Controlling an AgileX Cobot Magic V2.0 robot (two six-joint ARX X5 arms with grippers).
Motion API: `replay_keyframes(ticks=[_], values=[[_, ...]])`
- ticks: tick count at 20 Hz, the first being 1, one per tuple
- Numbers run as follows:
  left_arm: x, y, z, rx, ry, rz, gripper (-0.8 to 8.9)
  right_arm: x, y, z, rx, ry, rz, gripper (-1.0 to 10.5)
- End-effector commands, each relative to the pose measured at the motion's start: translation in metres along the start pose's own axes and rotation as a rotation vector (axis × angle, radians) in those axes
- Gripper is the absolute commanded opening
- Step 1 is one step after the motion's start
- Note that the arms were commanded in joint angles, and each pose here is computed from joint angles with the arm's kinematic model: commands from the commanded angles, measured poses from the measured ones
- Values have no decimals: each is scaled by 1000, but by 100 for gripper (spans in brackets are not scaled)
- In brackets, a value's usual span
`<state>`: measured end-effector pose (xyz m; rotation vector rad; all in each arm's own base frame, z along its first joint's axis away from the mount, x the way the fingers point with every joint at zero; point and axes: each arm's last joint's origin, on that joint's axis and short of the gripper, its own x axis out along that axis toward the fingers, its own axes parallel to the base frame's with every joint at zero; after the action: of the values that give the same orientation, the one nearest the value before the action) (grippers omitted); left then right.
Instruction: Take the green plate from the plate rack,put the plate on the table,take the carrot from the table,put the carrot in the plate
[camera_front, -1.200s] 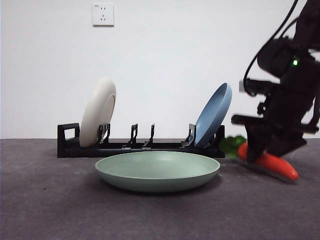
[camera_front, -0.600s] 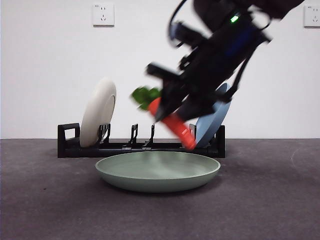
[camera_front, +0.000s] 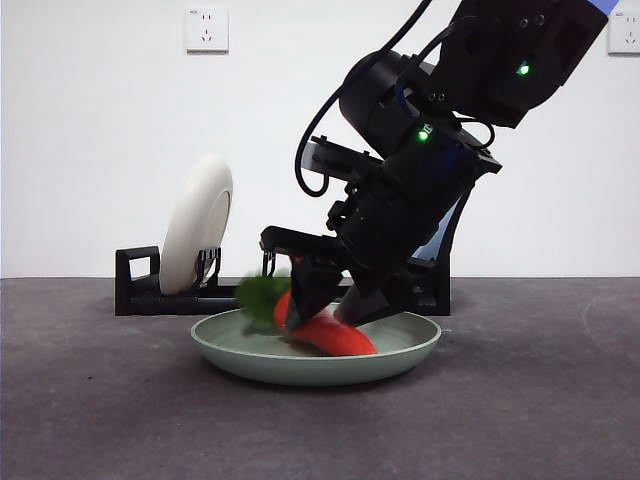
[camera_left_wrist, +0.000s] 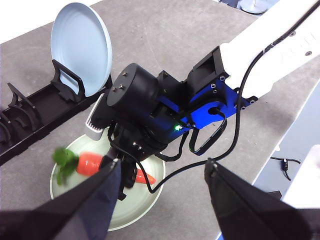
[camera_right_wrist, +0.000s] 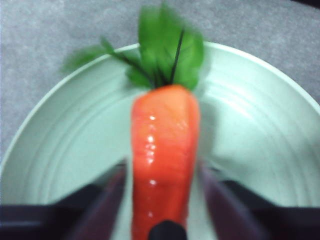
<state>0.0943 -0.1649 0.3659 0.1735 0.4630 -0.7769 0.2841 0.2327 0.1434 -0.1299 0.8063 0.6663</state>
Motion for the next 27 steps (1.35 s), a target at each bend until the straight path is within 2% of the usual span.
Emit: replay_keyframes(ticks=[1,5,10,14,18,25,27], values=[[0,-1,0,-6,-3,-3,287,2,1,-2,10,6,-1,545],[0,-1,0,-5,0,-2,287,-24,4,12,9,-37,4,544],[0,0,-2,1,20,1,287,-108,13,31,5,-74,11,538],[0,0,-4,5,36,3,287,-182,17,14,10,31,46,535],[0,0,-6,10,54,5,287,-236,19,-12,20,123,74,535],[-1,2,-15,35,152,16,282,-277,20,-38,28,178,91,530],[-2,2,-17,39,168,18,271,-281,20,-40,28,181,90,482]])
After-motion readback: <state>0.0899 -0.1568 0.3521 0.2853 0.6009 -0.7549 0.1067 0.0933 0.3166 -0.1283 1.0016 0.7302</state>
